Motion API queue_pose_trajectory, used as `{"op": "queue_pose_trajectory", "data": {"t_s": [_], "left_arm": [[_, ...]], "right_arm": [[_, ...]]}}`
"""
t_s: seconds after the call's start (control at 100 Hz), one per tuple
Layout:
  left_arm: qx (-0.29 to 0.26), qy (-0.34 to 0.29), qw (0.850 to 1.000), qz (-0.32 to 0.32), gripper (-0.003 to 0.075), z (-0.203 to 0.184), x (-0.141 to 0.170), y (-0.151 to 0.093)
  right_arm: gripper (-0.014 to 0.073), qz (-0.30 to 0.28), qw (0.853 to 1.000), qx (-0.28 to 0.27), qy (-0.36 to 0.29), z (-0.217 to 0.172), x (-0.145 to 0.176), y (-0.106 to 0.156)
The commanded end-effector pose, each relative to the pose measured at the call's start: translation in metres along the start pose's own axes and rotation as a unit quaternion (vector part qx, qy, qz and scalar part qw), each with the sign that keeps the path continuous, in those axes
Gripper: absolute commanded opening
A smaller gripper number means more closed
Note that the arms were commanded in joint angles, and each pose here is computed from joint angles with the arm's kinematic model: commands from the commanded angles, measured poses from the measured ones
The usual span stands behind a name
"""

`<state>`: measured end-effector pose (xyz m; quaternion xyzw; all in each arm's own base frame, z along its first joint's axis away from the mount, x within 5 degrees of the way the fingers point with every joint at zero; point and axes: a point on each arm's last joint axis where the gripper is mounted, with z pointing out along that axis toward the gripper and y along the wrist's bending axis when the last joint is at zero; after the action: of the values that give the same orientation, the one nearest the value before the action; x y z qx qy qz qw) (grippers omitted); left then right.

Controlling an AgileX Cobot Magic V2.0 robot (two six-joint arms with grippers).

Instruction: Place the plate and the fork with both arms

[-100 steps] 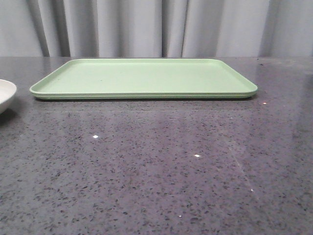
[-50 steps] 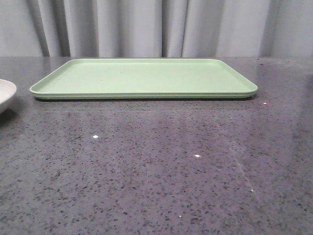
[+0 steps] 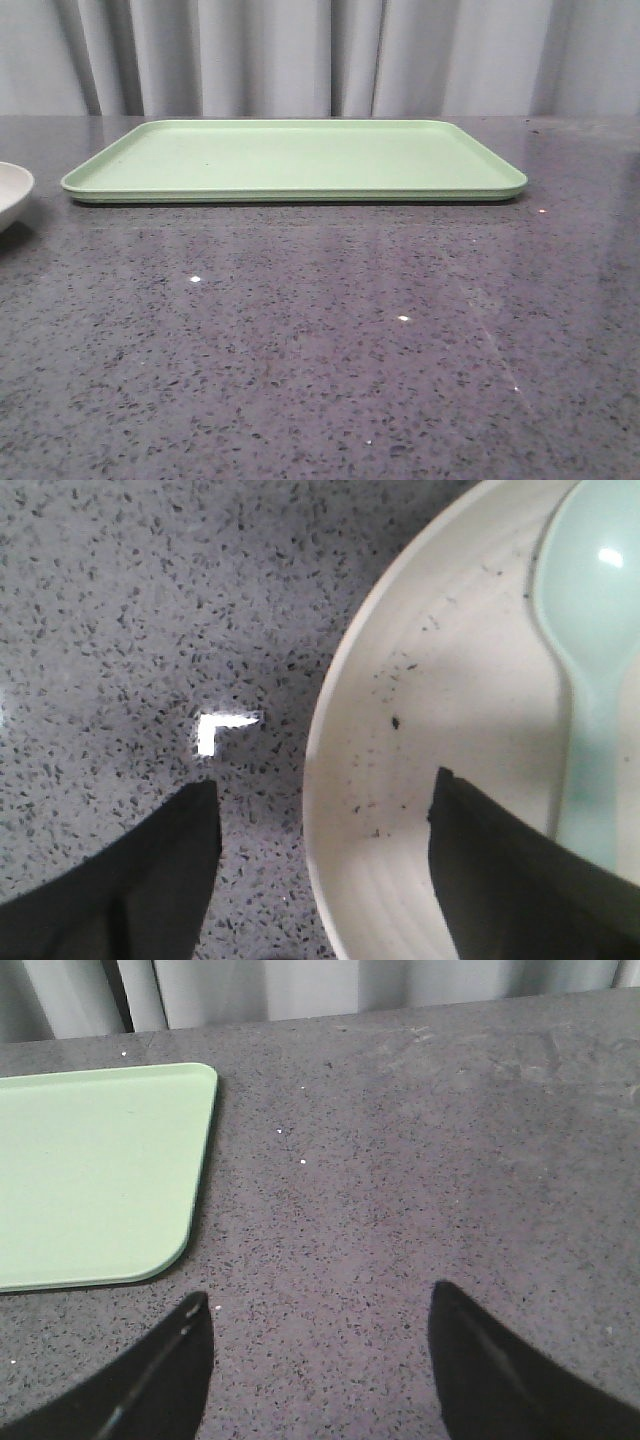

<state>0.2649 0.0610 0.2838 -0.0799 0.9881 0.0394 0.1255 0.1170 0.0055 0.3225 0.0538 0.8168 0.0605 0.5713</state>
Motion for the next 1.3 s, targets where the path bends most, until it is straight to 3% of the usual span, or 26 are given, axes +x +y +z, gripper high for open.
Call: {"op": "queue_pose_trajectory", "data": {"t_s": [0.0,0.78,0.87,1.11,1.29], "left_arm": [[-0.005,-0.032,0.999,-0.001,0.044,-0.0092,-0.0086,0.002],[-0.006,-0.035,0.999,0.001,0.0428,-0.0003,-0.0139,0.0021],[-0.006,-0.035,0.999,0.001,0.0362,-0.0003,-0.0139,0.0021],[-0.006,-0.032,0.999,0.001,0.0089,-0.0003,-0.0132,0.0021],[-0.006,-0.028,1.0,0.001,-0.002,-0.0002,-0.0125,0.0021]], "right_arm": [[0.0476,-0.008,0.999,-0.007,-0.047,-0.003,-0.0165,0.0026],[0.0476,-0.008,0.999,-0.007,-0.047,-0.003,-0.0165,0.0026],[0.0476,-0.008,0.999,-0.007,-0.047,-0.003,-0.0165,0.0026],[0.0476,-0.008,0.999,-0.007,-0.047,-0.003,-0.0165,0.0026],[0.0476,-0.008,0.999,-0.007,-0.047,-0.003,-0.0165,0.0026]]}}
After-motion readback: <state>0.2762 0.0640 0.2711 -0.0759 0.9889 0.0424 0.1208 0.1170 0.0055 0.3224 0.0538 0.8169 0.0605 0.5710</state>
